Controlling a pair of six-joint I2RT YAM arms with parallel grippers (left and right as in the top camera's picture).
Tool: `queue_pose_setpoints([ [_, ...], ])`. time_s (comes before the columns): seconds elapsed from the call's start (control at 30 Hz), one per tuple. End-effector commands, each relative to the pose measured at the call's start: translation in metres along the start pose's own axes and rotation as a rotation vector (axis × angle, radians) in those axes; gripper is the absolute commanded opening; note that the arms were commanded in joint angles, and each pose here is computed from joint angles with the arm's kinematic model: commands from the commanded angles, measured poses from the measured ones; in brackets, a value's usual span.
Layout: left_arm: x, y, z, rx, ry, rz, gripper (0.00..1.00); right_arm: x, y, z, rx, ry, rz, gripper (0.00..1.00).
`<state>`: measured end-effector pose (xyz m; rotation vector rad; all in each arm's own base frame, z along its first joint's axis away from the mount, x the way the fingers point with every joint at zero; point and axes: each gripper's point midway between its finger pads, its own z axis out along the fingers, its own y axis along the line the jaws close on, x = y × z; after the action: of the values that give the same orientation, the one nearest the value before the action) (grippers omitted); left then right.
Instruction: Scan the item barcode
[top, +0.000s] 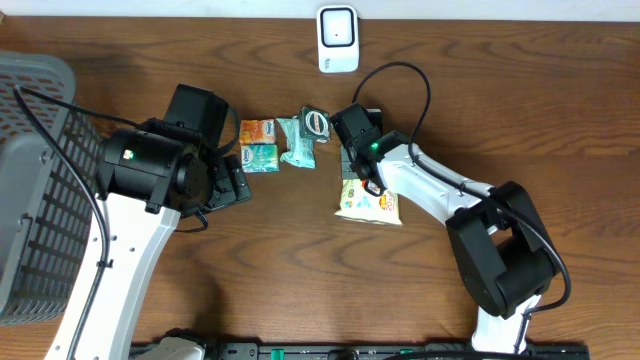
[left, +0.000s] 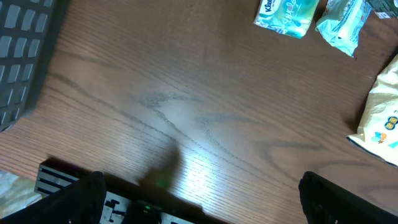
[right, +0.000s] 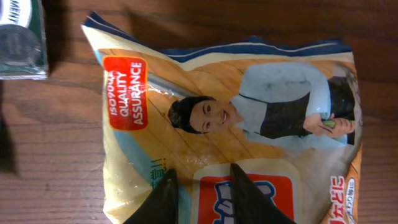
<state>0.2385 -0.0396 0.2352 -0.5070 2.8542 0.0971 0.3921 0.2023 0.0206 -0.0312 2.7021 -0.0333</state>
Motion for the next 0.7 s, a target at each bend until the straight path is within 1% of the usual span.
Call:
queue_pose_setpoints([
  [0.0,0.0,0.002,-0.001,-0.002,-0.003,-0.016,0.97,-0.003,-0.009,-0.001,0.021,0.003,-0.003,0.26],
  [0.03,0.0,0.002,-0.001,-0.002,-0.003,-0.016,0.98,-0.009,-0.009,-0.009,0.015,-0.011,-0.006,0.28],
  [0.07,0.0,0.002,-0.001,-0.002,-0.003,-0.016,0.97,-0.016,-0.009,-0.019,0.009,-0.024,-0.011,0.32],
  [0.1,0.0,0.002,-0.001,-0.002,-0.003,-0.016,0.98,-0.023,-0.011,-0.031,0.001,-0.043,-0.017,0.37],
  [0.13,0.0,0.002,-0.001,-0.002,-0.003,-0.016,0.97,-0.029,-0.012,-0.042,-0.005,-0.058,-0.022,0.45],
  [0.2,0.0,0.002,-0.001,-0.002,-0.003,-0.016,0.97,-0.039,-0.017,-0.064,-0.016,-0.089,-0.035,0.54],
  [0.27,0.0,0.002,-0.001,-0.002,-0.003,-0.016,0.98,-0.042,-0.025,-0.085,-0.019,-0.106,-0.032,0.64],
  [0.3,0.0,0.002,-0.001,-0.002,-0.003,-0.016,0.98,-0.043,-0.031,-0.095,-0.017,-0.109,-0.024,0.67],
  [0.37,0.0,0.002,-0.001,-0.002,-0.003,-0.016,0.98,-0.038,-0.041,-0.105,-0.005,-0.093,-0.017,0.77],
  [0.5,0.0,0.002,-0.001,-0.002,-0.003,-0.016,0.97,-0.019,-0.058,-0.105,0.04,-0.01,-0.024,0.85],
  [0.67,0.0,0.002,-0.001,-0.002,-0.003,-0.016,0.98,0.0,-0.072,-0.079,0.072,0.068,-0.011,0.96],
])
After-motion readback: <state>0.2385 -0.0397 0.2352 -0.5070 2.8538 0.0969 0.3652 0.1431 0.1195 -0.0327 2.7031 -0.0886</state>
